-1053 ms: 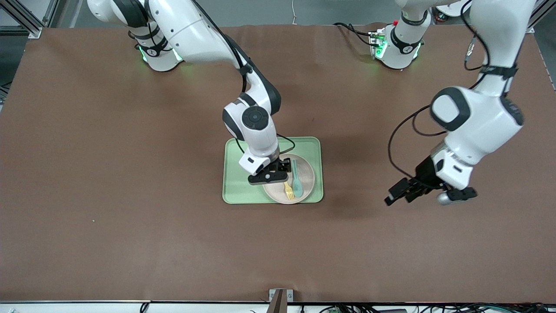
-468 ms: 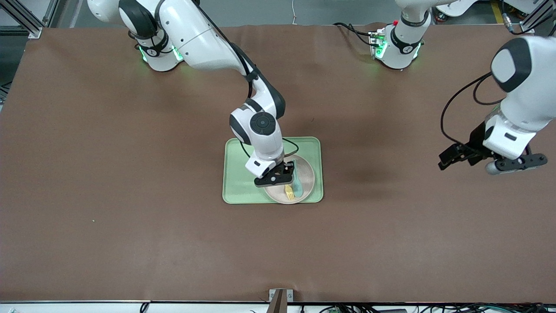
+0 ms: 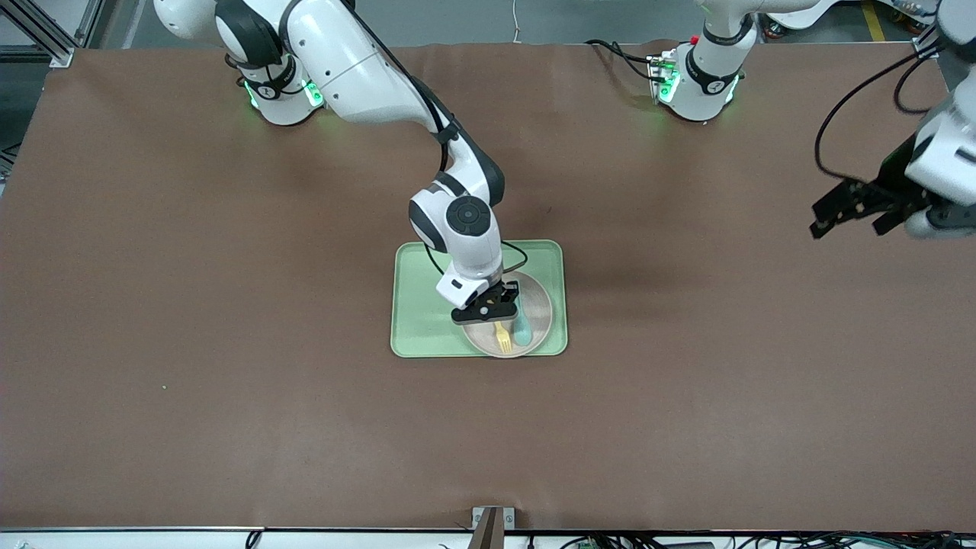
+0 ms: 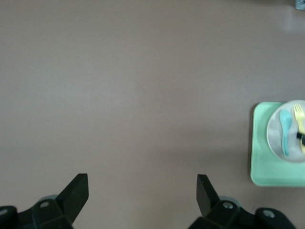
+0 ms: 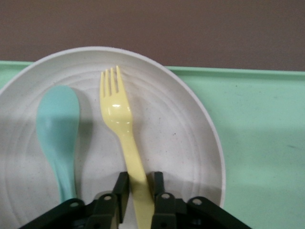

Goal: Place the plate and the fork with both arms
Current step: 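Lift the yellow fork with the right gripper and lower it onto the tray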

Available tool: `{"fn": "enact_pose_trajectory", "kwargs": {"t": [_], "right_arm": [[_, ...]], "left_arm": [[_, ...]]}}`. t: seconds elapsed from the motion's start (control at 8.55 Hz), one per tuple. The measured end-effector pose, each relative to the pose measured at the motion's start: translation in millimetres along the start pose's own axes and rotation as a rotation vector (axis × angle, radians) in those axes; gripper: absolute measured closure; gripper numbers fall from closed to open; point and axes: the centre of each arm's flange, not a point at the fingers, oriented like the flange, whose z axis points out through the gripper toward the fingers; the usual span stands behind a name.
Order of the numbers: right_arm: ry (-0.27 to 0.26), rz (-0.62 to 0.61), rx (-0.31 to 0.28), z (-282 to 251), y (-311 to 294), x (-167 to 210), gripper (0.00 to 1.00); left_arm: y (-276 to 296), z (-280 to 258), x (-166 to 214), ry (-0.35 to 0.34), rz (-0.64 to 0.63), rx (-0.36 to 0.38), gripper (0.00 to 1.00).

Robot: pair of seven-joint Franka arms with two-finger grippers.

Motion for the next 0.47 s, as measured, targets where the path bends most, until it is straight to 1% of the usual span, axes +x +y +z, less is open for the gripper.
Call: {"fn": "enact_pose_trajectory", "kwargs": {"t": [0.23,0.35,0.47], "right_arm": [[-0.004,0.045,-0.003,-1,0,1,0.91],[-0.004,0.058,-0.004,-4,-1,2,0.91],[-0.025,0.064,-0.023,-9,0,4,0.91]], "left_arm": [[-2,-27,0,0.035,0.031,0.005,0.0],[-2,-30,5,0.043,0.034,0.014,0.0],[-2,-32,8,0.05,0.039,0.019,0.0]]}}
